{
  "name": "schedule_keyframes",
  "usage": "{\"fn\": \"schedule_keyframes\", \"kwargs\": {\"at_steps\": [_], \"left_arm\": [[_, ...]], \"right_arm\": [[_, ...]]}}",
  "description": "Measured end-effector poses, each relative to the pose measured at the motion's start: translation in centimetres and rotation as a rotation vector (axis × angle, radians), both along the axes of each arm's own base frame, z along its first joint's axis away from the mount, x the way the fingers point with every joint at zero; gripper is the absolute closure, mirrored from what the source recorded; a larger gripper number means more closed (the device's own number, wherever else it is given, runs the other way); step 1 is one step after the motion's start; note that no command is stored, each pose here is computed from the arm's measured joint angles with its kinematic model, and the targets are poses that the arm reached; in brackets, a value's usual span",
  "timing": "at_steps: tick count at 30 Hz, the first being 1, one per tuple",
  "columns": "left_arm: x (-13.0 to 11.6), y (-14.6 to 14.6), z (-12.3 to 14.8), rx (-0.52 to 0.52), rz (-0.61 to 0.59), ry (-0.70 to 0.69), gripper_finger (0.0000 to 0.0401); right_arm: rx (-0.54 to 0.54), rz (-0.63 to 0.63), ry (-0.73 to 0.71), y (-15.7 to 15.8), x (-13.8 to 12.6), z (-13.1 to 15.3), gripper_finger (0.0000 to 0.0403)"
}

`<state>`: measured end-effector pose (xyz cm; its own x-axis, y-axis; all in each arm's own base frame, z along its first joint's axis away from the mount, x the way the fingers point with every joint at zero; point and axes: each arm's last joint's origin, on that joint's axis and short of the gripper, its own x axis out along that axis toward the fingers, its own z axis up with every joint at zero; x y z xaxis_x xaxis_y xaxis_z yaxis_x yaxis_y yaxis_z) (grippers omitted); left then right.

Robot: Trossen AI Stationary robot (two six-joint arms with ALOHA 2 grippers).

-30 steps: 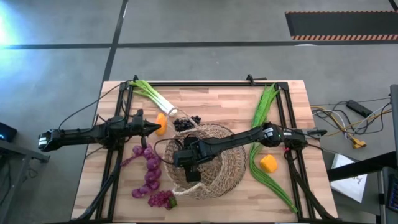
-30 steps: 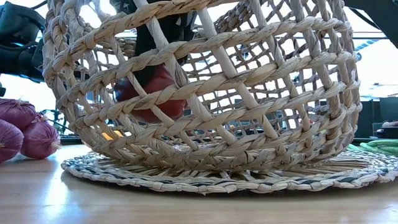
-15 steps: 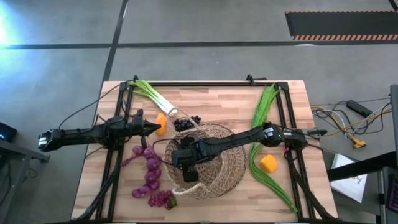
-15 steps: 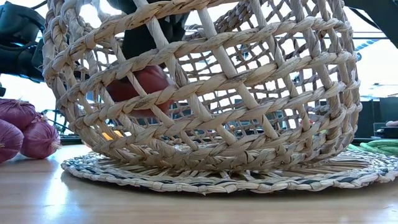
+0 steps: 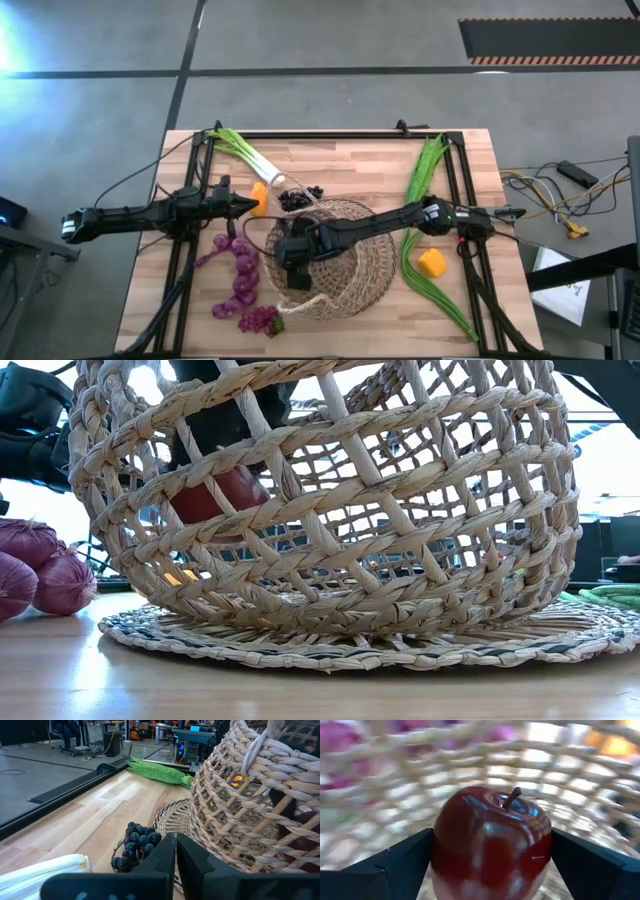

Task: Build produce basket
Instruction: Put the apple into the basket, then put the leaf lettuce into the basket

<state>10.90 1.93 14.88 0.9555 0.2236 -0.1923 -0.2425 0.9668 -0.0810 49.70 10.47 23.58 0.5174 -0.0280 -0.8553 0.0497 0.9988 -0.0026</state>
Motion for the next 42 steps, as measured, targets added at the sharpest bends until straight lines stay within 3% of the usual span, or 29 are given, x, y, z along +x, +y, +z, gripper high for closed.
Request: {"fn": "schedule_keyframes", "kwargs": {"at_steps": [6,25,42], "left_arm": [[0.0,0.0,0.0,0.0,0.0,0.0,0.0401],[0.0,0.0,0.0,0.0,0.0,0.0,0.0401],[0.0,0.0,0.0,0.0,0.0,0.0,0.0401]], "right_arm": [[-0.158,-0.087,0.038,-0.6,-0.5,-0.4,0.0032],[-0.047,-0.127,0.015,-0.6,-0.3,-0.3,0.0032],[-0.059,-0.179,0.08,-0.8,-0.8,-1.2,0.0004]]}}
